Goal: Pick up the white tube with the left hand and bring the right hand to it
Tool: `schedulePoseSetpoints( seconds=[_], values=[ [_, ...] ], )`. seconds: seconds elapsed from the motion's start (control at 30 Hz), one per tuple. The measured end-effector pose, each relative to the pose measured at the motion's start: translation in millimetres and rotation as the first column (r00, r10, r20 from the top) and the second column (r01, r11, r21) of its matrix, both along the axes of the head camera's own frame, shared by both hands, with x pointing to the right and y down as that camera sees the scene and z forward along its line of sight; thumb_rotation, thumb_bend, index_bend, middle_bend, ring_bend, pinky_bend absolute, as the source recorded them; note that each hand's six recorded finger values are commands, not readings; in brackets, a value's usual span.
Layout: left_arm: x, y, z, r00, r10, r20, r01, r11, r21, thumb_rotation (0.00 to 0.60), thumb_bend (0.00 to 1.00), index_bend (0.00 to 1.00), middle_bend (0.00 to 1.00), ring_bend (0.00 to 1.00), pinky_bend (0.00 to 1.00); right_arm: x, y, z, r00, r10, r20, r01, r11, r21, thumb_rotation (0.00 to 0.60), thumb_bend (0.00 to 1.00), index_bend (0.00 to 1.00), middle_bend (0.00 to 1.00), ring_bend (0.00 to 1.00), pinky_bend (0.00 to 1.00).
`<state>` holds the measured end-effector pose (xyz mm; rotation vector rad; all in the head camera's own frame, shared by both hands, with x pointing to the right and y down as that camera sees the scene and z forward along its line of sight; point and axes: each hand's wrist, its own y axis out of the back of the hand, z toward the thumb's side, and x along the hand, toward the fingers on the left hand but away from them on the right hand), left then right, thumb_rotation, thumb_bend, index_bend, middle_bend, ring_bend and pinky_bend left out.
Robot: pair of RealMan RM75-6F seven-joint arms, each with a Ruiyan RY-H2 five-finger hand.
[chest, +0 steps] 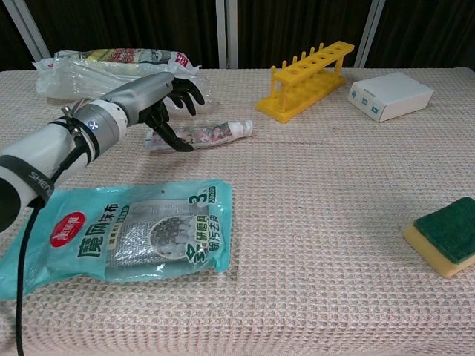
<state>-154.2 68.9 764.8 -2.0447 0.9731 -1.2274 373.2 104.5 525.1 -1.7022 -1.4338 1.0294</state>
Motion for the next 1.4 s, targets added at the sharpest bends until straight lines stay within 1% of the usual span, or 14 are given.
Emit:
schedulePoseSetpoints(
  seconds=[0.2,0.33,0.47,0.67,0.77,0.9,1.0,1.1,1.23,1.33,1.4],
  values=[
    [-2,0,1,1.0,-0.003,0.017,0.003,1.0,0.003,0.6,0.09,0.29,0.36,0.28,0.41,0,1,3,1.0,-0.002,0.008,0.002,1.0,-0.006,0.149,0.0,0.0,0.0,0.0,0.0],
    [-4,1,5,0.999,-0.007,0.041,0.007,1.0,-0.008,0.6,0.09,0.3,0.37,0.28,0.41,0,3,6,1.0,-0.008,0.009,0.009,1.0,-0.013,0.149,0.0,0.0,0.0,0.0,0.0],
    [-2,3,7,0.999,-0.005,0.046,0.005,1.0,-0.009,0.6,0.1,0.33,0.38,0.3,0.43,3,4,6,1.0,-0.003,0.01,0.003,1.0,-0.013,0.149,0.0,0.0,0.0,0.0,0.0],
    [2,2,10,0.998,0.004,0.056,-0.004,1.0,-0.013,0.6,0.12,0.33,0.4,0.31,0.44,8,5,7,1.0,0.005,0.011,-0.005,1.0,-0.014,0.151,0.0,0.0,0.0,0.0,0.0],
    [3,1,12,0.998,0.008,0.066,-0.007,1.0,-0.014,0.6,0.15,0.35,0.41,0.32,0.45,9,5,8,1.0,0.009,0.011,-0.009,1.0,-0.018,0.15,0.0,0.0,0.0,0.0,0.0],
    [3,-2,16,0.997,0.005,0.082,-0.004,1.0,-0.024,0.6,0.22,0.39,0.43,0.34,0.47,11,5,10,1.0,0.015,0.007,-0.015,1.0,-0.025,0.149,0.0,0.0,0.0,0.0,0.0],
    [4,-3,17,0.996,-0.004,0.084,0.006,1.0,-0.026,0.6,0.28,0.44,0.48,0.38,0.5,13,6,12,1.0,0.017,0.003,-0.017,0.999,-0.032,0.15,0.0,0.0,0.0,0.0,0.0],
    [3,-3,18,0.996,0.0,0.094,0.002,1.0,-0.024,0.6,0.31,0.48,0.51,0.41,0.53,13,6,14,1.0,0.017,0.002,-0.017,0.999,-0.039,0.149,0.0,0.0,0.0,0.0,0.0],
    [2,-1,22,0.992,0.019,0.125,-0.014,0.999,-0.039,0.6,0.33,0.5,0.53,0.43,0.56,13,7,16,1.0,0.017,0.002,-0.017,0.999,-0.044,0.15,0.0,0.0,0.0,0.0,0.0],
    [1,0,23,0.99,0.028,0.139,-0.022,0.999,-0.046,0.6,0.35,0.54,0.58,0.47,0.6,14,7,17,1.0,0.019,-0.002,-0.019,0.999,-0.05,0.151,0.0,0.0,0.0,0.0,0.0],
    [1,0,22,0.99,0.029,0.136,-0.023,0.999,-0.042,0.6,0.37,0.6,0.64,0.53,0.65,15,8,17,1.0,0.02,-0.005,-0.02,0.998,-0.057,0.15,0.0,0.0,0.0,0.0,0.0]
  ],
)
